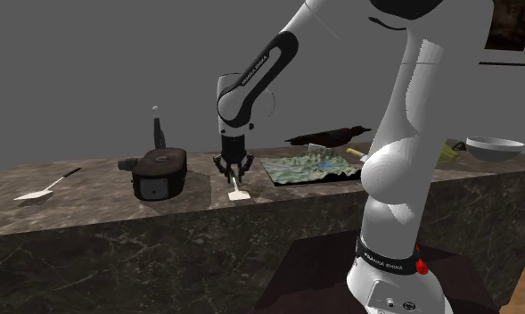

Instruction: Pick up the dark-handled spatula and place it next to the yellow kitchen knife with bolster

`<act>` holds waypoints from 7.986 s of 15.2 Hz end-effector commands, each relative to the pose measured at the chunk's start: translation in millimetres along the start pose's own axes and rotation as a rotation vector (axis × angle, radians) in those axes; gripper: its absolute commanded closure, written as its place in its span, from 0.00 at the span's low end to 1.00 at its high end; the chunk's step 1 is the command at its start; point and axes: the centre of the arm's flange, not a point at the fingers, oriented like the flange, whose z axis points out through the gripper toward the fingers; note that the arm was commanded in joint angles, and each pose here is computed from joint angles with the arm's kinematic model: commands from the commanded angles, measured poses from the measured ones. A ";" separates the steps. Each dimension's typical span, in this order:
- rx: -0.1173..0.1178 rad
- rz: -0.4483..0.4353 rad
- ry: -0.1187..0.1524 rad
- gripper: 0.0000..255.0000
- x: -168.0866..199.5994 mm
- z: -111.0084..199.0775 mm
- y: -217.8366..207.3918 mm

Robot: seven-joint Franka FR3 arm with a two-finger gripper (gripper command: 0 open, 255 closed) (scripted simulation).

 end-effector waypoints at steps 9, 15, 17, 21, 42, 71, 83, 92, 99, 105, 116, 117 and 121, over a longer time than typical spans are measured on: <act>0.000 0.000 0.000 1.00 0.3 -5.2 0.1; 0.000 0.000 0.000 1.00 2.4 -36.8 0.0; 0.000 0.000 0.000 1.00 3.1 -47.4 0.0; 0.000 0.000 0.000 1.00 4.5 -68.4 0.0; 0.000 0.000 0.000 1.00 31.7 -107.4 169.8; 0.000 0.000 0.000 1.00 86.2 -104.2 548.7; 0.000 0.000 0.000 1.00 108.8 -102.9 705.5; 0.000 0.000 0.000 1.00 123.1 -96.7 807.4; 0.000 0.000 0.000 1.00 120.7 -59.9 807.4; 0.000 0.000 0.000 1.00 118.6 -28.2 807.4; 0.000 0.000 0.000 1.00 117.0 -4.5 807.4; 0.000 0.000 0.000 1.00 117.0 -4.6 807.4; 0.000 0.000 0.000 0.00 117.0 -4.6 807.4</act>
